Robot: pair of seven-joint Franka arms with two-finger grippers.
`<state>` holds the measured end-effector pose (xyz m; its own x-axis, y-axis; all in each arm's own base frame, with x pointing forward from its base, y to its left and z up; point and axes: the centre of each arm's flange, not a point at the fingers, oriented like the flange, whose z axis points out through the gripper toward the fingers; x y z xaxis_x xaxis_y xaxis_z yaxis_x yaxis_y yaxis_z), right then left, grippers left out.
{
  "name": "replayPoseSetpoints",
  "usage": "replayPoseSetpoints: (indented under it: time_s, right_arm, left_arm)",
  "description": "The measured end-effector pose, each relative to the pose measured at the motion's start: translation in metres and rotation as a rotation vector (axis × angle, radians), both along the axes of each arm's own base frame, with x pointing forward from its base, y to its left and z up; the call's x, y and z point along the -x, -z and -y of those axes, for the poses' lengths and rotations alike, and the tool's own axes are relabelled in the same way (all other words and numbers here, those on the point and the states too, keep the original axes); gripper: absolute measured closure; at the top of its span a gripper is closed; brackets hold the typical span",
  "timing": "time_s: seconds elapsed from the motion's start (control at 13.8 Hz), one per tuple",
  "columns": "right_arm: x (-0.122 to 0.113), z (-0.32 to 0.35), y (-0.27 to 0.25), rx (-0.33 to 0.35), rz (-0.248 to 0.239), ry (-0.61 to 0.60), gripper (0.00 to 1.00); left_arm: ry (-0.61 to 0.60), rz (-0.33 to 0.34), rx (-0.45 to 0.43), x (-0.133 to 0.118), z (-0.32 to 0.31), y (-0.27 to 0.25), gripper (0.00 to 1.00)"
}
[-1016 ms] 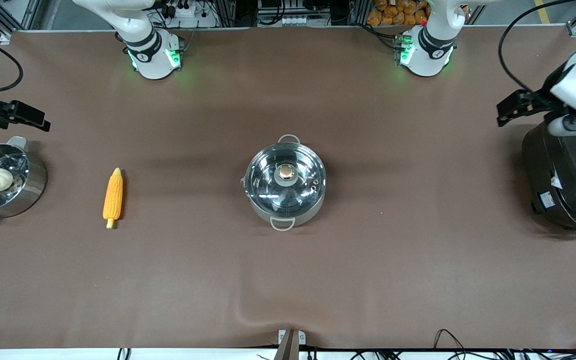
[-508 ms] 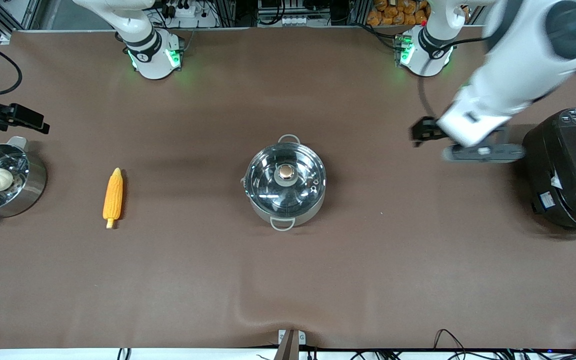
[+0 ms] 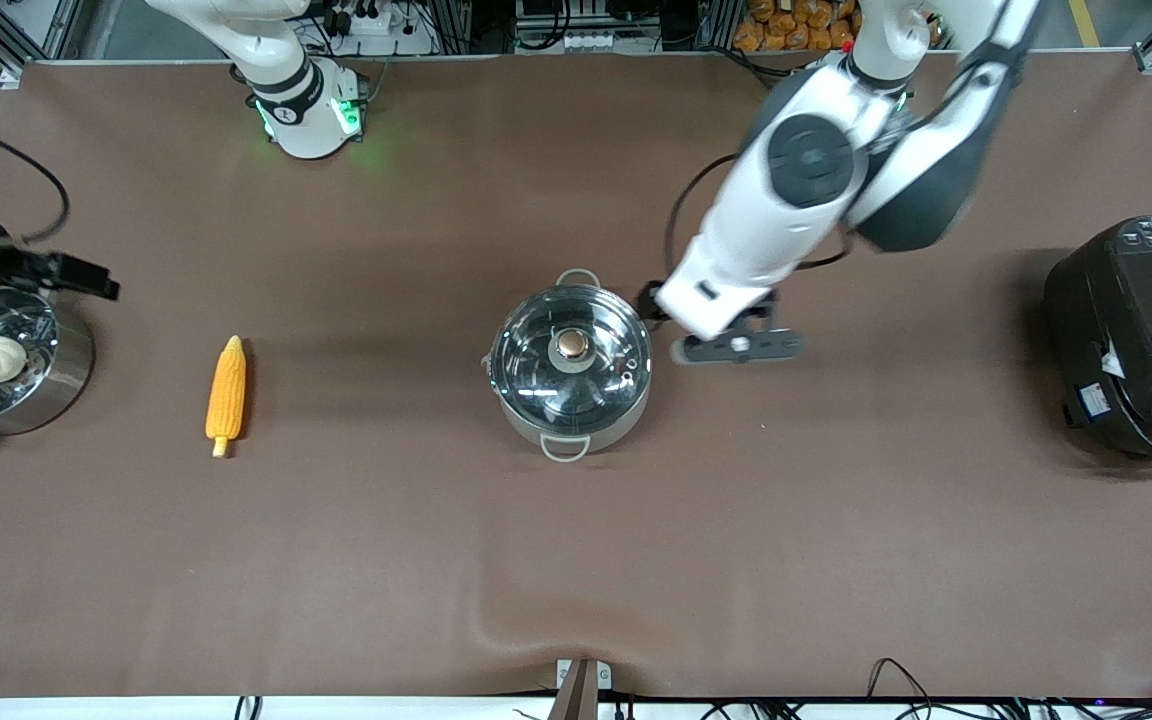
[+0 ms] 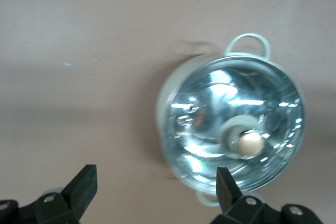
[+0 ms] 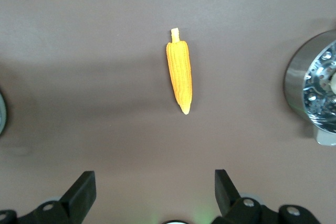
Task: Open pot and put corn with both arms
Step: 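Reach the left gripper to the lid knob while the right gripper reaches the corn, then grasp the lid knob with the left gripper while the right gripper grasps corn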
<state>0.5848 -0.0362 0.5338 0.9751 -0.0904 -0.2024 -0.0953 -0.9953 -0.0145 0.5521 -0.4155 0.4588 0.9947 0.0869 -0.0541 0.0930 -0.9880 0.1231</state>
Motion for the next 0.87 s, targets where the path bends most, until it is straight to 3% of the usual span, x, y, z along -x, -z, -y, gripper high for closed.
replayPoseSetpoints:
  time_s: [0.36,0.58,0.87]
  right_arm:
    - [-0.031,-0.002,0.089,-0.008,-0.090,-0.029,0.00]
    - [-0.050,-0.002,0.156,-0.010,-0.112,-0.037,0.00]
    - [-0.063,-0.008,0.207,-0.009,-0.111,-0.048,0.00]
  left_arm:
    - [-0.061,0.030,-0.024,0.018,0.074,0.056,0.00]
    - [-0.049,0.080,-0.083,0.034,0.104,0.081,0.00]
    - [-0.037,0.089,-0.094,0.040,0.116,0.096,0.00]
